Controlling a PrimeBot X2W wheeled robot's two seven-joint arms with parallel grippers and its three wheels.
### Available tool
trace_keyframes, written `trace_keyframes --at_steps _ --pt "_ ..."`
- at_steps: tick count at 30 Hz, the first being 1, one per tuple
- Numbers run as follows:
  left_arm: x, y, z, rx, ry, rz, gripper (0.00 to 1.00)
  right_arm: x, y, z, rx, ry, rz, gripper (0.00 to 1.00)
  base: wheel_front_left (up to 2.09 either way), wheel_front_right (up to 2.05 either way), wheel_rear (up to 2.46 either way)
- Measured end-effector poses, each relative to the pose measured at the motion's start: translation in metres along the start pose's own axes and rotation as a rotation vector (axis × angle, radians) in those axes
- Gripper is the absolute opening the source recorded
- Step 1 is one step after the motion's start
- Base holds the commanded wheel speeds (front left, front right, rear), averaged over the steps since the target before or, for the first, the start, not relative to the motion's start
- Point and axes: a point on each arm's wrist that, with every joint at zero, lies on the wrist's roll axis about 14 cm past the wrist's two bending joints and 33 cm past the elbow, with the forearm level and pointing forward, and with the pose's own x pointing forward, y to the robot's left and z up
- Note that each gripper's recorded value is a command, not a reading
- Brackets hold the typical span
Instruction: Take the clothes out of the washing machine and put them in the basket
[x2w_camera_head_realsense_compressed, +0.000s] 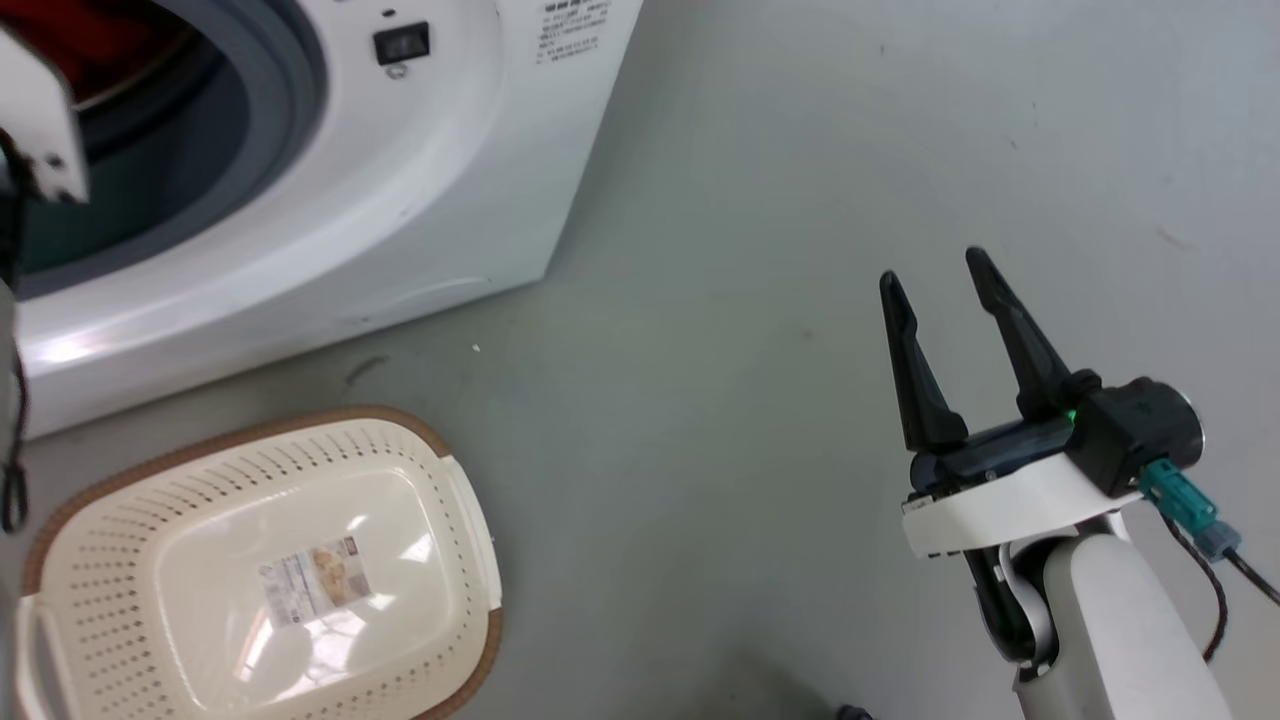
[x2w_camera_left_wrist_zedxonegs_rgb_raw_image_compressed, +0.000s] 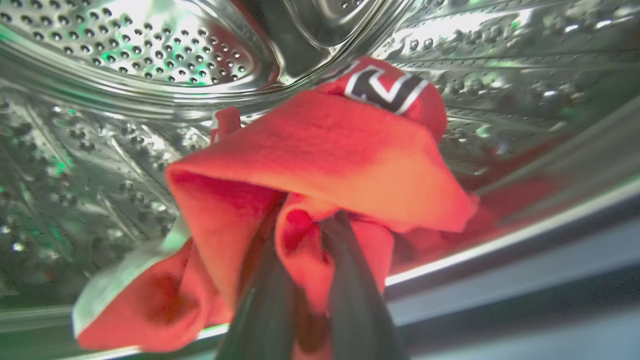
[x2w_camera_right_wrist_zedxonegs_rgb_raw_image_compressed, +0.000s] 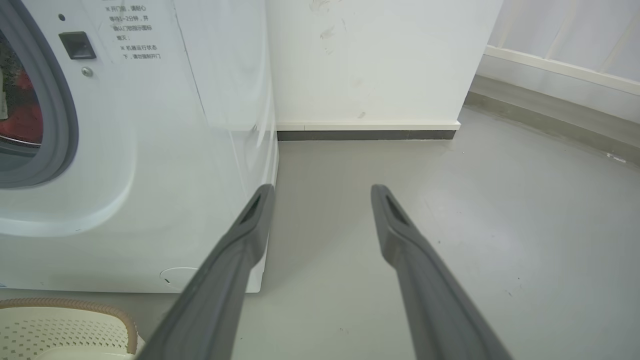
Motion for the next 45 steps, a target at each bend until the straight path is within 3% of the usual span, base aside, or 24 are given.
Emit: trace_keyframes --at_steps 11,27,45 --pt "-0.077 0.000 0.011 -0.162 -0.179 0.049 0.00 -0.025 0.001 0.027 0.007 -0.072 -0.004 1.00 0.00 0.00 0.00" --pt "-0.214 0.026 0.073 -0.174 -0.521 0.131 0.00 -0.052 0.022 0.062 0.033 -0.183 0.055 1.00 0.00 0.00 0.00" --pt "-0.320 0.006 0.016 -0.242 -0.561 0.166 0.00 -0.072 0.053 0.071 0.025 -0.185 0.149 1.00 0.00 0.00 0.00"
